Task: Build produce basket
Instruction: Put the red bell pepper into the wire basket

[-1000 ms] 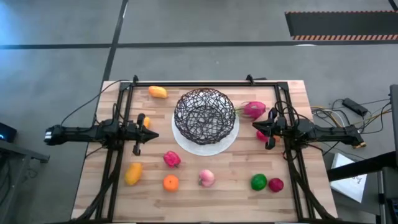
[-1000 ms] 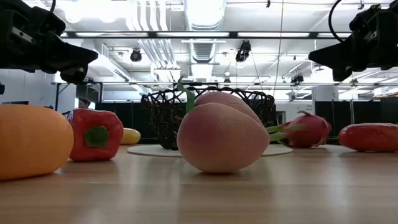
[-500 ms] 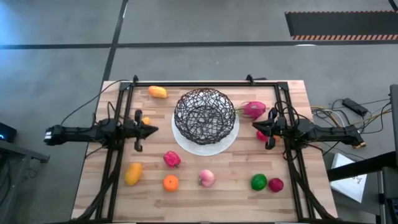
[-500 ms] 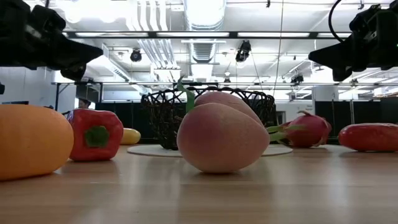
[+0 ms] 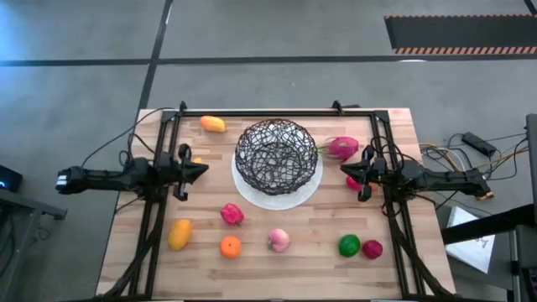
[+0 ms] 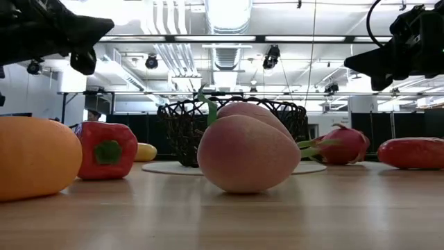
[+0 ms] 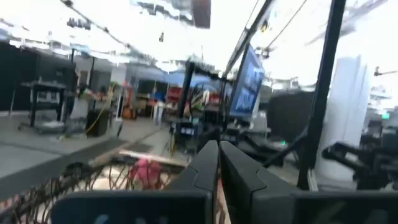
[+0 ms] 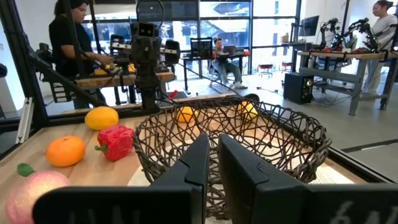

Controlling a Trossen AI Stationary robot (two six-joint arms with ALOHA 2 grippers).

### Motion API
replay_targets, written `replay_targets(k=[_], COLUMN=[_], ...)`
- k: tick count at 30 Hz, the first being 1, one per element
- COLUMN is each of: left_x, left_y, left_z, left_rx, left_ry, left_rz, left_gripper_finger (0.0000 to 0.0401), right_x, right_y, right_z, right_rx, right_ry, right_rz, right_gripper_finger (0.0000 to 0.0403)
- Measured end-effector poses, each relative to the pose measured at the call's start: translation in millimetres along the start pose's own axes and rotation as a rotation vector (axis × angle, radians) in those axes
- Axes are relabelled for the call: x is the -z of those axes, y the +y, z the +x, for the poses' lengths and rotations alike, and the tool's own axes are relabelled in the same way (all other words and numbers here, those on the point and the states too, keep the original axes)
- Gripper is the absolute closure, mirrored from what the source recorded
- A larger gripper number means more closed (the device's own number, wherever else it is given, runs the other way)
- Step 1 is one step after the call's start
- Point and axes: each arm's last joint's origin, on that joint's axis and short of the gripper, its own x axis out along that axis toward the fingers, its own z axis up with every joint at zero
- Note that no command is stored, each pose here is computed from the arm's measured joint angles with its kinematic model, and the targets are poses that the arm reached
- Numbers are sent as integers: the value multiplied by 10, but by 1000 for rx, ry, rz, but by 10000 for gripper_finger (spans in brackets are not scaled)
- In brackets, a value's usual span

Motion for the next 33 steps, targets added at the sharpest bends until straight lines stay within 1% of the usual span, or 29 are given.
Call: replay_targets(k=[3,5,8,11,12,14,17,19,22,24,28,31,33], left_x=[56,45,0,-66,-77,-61,-110,-64,-8,24,207,340,460], left_y=[-25,-69,-168,-339,-407,-547,-778,-924,-1163,-1316,-1535,-1621,-1655], left_z=[60,162,371,646,740,914,1186,1322,1533,1669,1845,1932,1967], left_rx=[15,22,51,115,138,177,203,226,269,302,334,348,363], left_ry=[81,147,238,330,384,536,734,881,1038,1116,1312,1437,1509], left_rz=[8,35,81,142,167,210,259,303,356,376,437,499,546], left_gripper_finger=[401,401,401,401,401,401,401,401,396,381,333,293,274], right_x=[0,0,0,0,0,0,0,-1,-2,-4,-5,-5,-5], right_y=[0,0,0,0,0,0,0,0,0,0,0,0,0], right_z=[0,0,0,0,0,0,0,0,0,-1,0,0,0], right_rx=[0,1,0,0,0,0,0,0,0,0,1,1,1], right_ry=[0,0,0,0,0,0,0,-1,-2,-5,-5,-5,-6], right_rz=[0,0,0,0,0,0,0,0,0,1,1,1,1], right_gripper_finger=[374,374,374,374,374,374,374,374,374,374,374,374,374])
